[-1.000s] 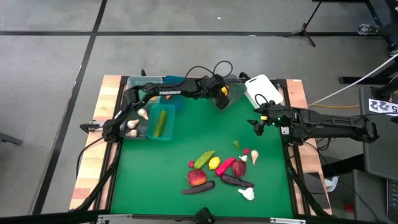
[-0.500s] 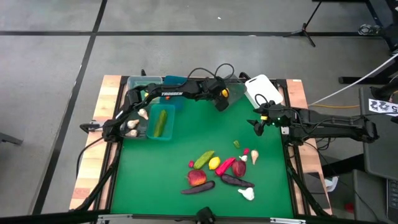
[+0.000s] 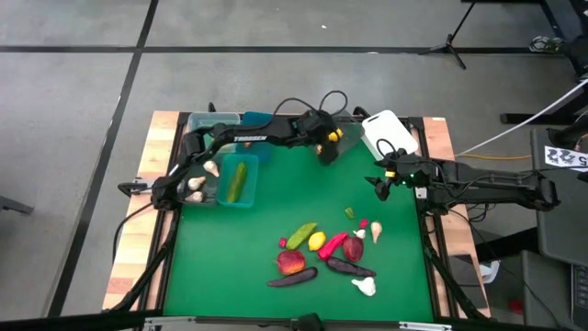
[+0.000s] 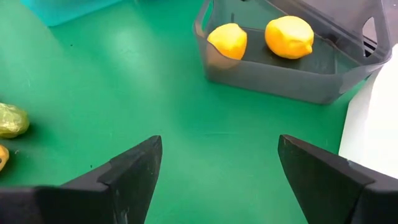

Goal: Sort produce into baskets
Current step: Put the yellow lemon into the right black bin

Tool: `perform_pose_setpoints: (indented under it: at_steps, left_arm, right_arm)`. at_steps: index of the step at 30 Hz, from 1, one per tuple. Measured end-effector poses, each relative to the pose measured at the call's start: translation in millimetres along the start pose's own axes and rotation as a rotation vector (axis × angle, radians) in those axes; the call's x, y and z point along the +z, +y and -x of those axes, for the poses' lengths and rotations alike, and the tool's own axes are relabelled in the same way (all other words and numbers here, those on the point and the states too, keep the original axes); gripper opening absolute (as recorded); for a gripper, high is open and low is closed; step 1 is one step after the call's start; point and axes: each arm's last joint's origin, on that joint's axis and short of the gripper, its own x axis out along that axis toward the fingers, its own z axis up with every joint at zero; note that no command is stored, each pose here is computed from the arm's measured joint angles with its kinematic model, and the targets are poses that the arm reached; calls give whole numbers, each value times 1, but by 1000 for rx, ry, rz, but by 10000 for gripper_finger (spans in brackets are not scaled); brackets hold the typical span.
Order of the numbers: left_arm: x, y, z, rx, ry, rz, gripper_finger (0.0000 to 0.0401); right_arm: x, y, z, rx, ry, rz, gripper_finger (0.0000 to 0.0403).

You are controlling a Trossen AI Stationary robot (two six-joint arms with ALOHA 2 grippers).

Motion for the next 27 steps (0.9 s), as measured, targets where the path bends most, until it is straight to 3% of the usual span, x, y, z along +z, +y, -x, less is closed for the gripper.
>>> perform_pose_setpoints:
  at_steps: [10, 15, 19, 27]
  left_arm:
    - [10, -57, 96, -359, 77, -237, 281]
    - [-14, -110, 128, -549, 170, -544, 281]
    - [-27, -150, 144, -669, 132, -690, 281]
    - [-26, -184, 146, -748, -30, -729, 281]
  right_arm:
    - [0, 0, 0, 0, 0, 1, 319]
    - [0, 0, 0, 0, 1, 1, 319]
    - [0, 0, 0, 0, 0, 1, 319]
    - [0, 0, 0, 2, 1, 0, 319]
